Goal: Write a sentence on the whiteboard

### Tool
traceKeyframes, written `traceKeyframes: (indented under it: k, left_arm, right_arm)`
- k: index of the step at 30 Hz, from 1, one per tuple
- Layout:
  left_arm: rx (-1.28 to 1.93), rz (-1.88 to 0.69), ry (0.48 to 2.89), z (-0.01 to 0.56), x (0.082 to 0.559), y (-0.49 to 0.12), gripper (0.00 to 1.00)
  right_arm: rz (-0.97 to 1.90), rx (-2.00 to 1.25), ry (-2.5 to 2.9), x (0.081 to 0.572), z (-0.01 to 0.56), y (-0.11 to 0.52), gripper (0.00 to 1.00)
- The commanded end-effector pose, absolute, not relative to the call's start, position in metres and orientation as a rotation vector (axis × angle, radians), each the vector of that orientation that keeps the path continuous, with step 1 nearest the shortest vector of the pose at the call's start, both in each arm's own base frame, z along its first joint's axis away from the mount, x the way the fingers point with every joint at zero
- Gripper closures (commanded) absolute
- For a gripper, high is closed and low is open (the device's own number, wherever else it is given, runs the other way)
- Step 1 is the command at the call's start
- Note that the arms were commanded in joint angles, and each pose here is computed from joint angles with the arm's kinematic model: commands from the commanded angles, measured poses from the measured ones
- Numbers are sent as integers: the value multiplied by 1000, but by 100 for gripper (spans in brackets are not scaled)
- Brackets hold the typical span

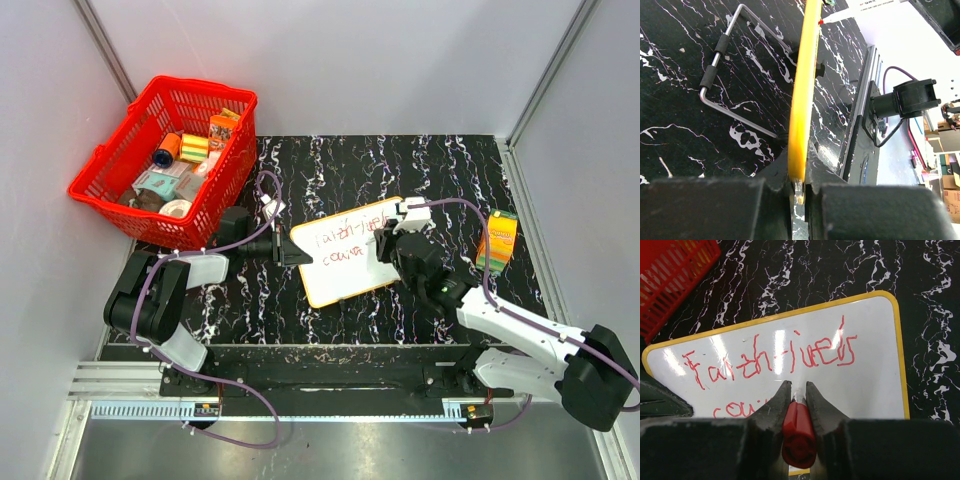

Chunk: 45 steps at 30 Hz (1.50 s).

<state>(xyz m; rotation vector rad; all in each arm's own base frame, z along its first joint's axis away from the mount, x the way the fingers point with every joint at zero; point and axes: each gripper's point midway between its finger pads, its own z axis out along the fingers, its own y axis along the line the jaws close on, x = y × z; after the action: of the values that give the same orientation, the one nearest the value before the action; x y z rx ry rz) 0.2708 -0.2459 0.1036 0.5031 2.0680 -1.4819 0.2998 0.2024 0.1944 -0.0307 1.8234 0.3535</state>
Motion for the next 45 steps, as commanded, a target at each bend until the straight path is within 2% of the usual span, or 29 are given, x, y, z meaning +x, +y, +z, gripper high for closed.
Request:
traceKeyframes:
  k: [1, 22, 45]
  left_arm:
    - [511, -1289, 2107, 77, 286, -236, 100]
    - [513, -1289, 2109, 77, 286, -237, 100]
    - [514, -1288, 2112, 77, 286, -237, 100]
  right_arm:
    - [430, -31, 1775, 305, 215, 214, 100]
    - [384, -40, 1869, 289, 181, 199, 100]
    - [327, 21, 1782, 308, 216, 192, 100]
